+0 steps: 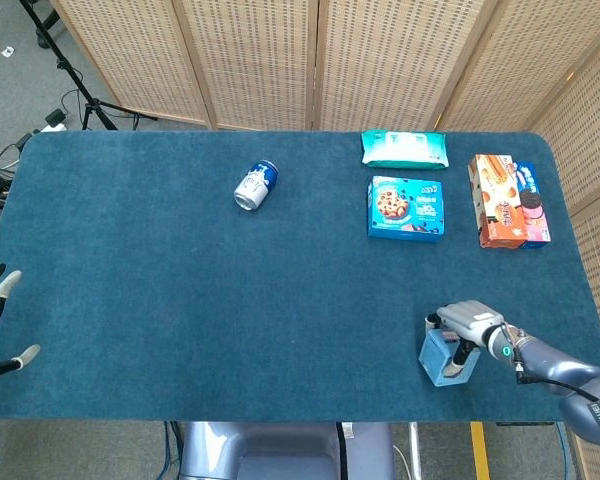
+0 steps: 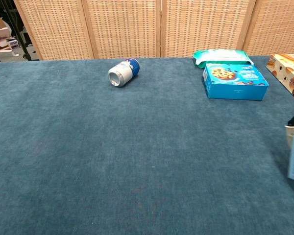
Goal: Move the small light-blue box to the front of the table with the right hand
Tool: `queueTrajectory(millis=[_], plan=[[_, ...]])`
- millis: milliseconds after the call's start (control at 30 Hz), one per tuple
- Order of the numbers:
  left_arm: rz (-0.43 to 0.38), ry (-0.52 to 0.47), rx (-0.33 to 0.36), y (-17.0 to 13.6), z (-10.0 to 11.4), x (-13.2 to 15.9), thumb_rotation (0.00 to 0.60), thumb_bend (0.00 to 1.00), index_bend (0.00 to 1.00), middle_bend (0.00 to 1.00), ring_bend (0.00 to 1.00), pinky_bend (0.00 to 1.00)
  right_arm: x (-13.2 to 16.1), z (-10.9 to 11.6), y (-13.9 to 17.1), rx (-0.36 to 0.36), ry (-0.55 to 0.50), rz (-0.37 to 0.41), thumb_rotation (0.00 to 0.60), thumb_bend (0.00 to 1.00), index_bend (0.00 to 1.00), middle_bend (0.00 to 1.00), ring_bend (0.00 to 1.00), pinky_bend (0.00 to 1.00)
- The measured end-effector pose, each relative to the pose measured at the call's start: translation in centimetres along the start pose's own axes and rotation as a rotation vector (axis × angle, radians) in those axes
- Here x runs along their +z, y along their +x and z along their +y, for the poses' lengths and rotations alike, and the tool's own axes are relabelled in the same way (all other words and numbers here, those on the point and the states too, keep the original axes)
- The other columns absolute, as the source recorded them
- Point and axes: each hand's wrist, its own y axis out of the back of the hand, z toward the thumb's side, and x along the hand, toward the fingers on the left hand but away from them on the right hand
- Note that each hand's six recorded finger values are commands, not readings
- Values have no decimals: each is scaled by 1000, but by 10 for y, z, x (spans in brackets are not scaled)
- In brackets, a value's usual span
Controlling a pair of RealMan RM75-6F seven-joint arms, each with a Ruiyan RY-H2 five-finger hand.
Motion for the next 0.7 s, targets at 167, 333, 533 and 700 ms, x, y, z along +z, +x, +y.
queueTrajectory(millis=[167, 333, 533, 700], plan=[[1, 2, -2, 0, -1, 0, 600, 0, 0, 0, 0, 0, 4, 14, -1, -120, -45, 38, 600, 0, 0, 0, 0, 65], [-4, 6, -5, 0, -2, 2, 600, 0, 0, 0, 0, 0, 4, 26, 4, -265, -49, 75, 600, 0, 0, 0, 0, 65], [-4, 4, -1, -1, -1, 2, 600, 0, 0, 0, 0, 0, 1, 18, 15, -353, 6, 106, 600, 0, 0, 0, 0, 65], [-7, 5, 0, -2, -1, 3, 600, 0, 0, 0, 0, 0, -7, -6, 16, -345, 51, 102, 600, 0, 0, 0, 0, 65]])
